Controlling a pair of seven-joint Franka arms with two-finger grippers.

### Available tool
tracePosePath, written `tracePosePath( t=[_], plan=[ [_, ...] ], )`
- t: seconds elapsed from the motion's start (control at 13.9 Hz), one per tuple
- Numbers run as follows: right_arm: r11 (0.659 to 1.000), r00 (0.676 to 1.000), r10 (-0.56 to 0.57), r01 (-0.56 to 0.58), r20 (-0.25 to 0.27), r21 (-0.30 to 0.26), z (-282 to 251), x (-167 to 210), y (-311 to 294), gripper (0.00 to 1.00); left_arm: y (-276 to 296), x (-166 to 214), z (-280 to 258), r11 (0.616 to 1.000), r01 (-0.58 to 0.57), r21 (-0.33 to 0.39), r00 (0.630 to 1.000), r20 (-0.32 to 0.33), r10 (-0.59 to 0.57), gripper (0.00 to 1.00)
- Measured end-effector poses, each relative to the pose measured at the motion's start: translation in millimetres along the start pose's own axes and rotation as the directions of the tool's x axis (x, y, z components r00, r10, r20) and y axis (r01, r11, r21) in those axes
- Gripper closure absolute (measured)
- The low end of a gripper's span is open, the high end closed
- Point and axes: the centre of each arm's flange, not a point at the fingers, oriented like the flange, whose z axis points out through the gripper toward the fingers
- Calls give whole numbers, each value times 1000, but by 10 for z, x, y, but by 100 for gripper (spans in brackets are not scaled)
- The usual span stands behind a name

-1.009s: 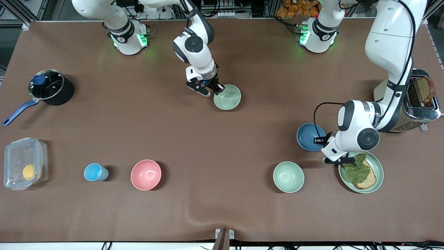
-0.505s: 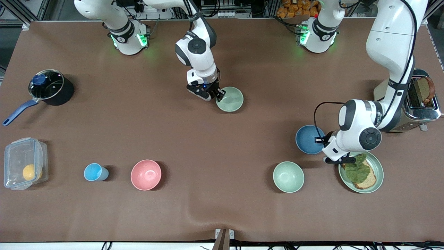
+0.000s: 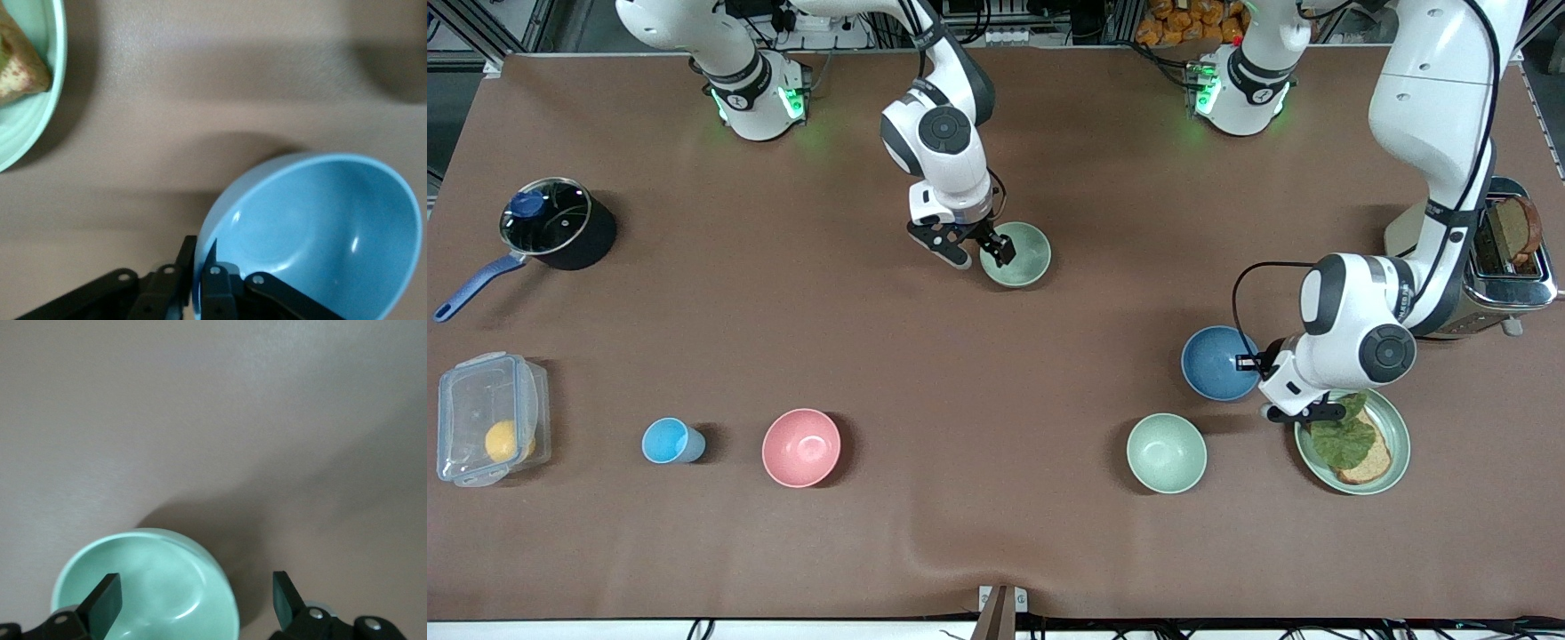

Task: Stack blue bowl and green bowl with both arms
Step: 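Lift the blue bowl with the left gripper over the green bowl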

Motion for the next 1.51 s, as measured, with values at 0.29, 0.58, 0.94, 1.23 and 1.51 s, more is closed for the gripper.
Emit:
tracePosePath(
  t=[0.29,0.58,0.94,1.23,1.51],
  plan=[
    [994,994,109,-109,9,-10,-177,184,-2,0,211,-76,-238,1000,18,-14,1000,-23,-18,93],
    [962,960,273,-271,69,-30,-235,523,49,0,832,-304,-411,999,39,-37,999,-2,-39,93],
    [874,849,484,-481,213,-72,-113,755,142,0,1697,-892,-655,997,50,-58,999,15,-49,93],
    [805,770,590,-583,242,-109,207,904,277,0,2507,-1431,-610,994,90,-67,995,45,-87,93],
    [755,694,642,-646,327,-111,449,918,359,0,2915,-1681,-502,981,125,-148,992,54,-118,93]
  ],
)
